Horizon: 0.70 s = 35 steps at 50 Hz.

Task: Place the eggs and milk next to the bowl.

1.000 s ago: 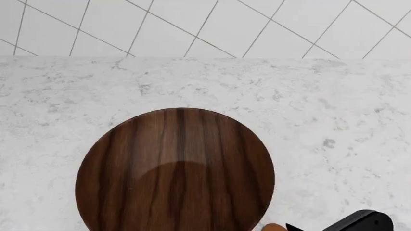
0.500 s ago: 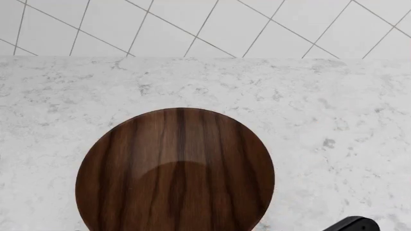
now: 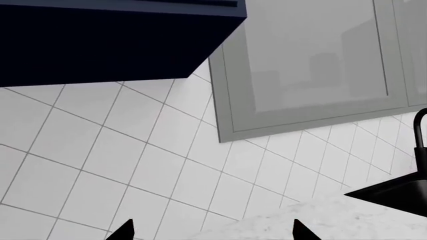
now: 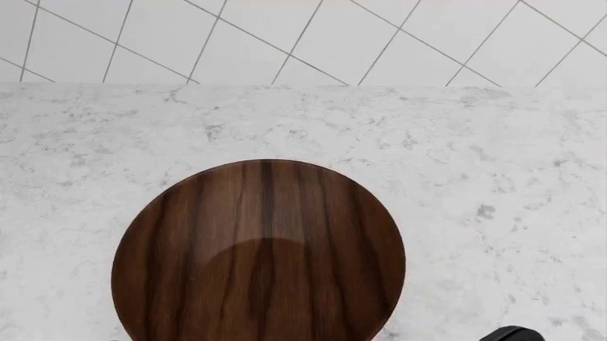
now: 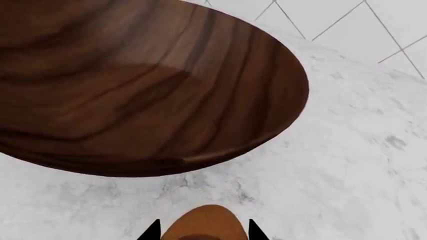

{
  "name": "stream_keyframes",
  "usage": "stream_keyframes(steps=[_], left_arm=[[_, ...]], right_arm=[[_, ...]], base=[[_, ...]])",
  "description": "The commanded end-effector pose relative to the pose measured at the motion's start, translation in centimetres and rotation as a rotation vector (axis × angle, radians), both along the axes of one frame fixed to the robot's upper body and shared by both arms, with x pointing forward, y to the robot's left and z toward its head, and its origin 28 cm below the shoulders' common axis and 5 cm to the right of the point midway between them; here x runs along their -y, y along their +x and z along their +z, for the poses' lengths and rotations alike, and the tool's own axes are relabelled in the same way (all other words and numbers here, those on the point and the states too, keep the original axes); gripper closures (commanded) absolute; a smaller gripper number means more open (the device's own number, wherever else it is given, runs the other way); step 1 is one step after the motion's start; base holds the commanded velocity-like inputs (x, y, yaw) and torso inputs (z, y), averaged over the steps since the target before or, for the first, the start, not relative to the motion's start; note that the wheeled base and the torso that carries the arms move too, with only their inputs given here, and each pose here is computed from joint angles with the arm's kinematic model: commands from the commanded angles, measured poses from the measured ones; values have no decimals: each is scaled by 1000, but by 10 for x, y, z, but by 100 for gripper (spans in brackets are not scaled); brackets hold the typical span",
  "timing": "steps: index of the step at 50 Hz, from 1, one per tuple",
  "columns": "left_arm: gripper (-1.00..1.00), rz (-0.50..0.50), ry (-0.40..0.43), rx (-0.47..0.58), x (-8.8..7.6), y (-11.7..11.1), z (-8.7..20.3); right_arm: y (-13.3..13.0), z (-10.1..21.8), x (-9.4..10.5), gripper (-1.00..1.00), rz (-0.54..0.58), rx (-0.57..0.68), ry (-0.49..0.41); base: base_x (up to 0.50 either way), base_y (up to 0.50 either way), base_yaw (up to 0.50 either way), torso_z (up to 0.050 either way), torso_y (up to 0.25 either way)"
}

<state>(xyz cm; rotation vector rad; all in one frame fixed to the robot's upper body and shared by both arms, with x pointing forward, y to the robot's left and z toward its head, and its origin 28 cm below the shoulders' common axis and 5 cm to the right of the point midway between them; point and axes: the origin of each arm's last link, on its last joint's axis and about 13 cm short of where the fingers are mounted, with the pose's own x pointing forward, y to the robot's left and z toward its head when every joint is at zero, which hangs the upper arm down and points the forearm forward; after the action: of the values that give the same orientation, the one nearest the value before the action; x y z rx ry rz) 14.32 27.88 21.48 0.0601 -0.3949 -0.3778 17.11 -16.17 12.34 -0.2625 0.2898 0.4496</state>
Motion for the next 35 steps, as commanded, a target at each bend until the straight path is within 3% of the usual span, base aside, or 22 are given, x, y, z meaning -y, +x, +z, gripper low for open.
stream_keyframes(steps=[1,12,13,35], left_arm=[[-100,16,-29,-18,-3,3,-5],[-100,16,-26,-20,-2,5,-5],[-100,15,-25,-21,-1,5,-5],[-100,18,-28,-22,-3,5,-8]], right_arm=[[1,-16,-2,100,23,-41,-9],[-3,-21,0,100,29,-61,-21],[-3,-21,0,-100,28,-63,-17],[-5,-13,0,-100,33,-52,-34]], base=[[11,0,0,0,0],[1,0,2,0,0],[0,0,2,0,0],[0,0,0,0,0]])
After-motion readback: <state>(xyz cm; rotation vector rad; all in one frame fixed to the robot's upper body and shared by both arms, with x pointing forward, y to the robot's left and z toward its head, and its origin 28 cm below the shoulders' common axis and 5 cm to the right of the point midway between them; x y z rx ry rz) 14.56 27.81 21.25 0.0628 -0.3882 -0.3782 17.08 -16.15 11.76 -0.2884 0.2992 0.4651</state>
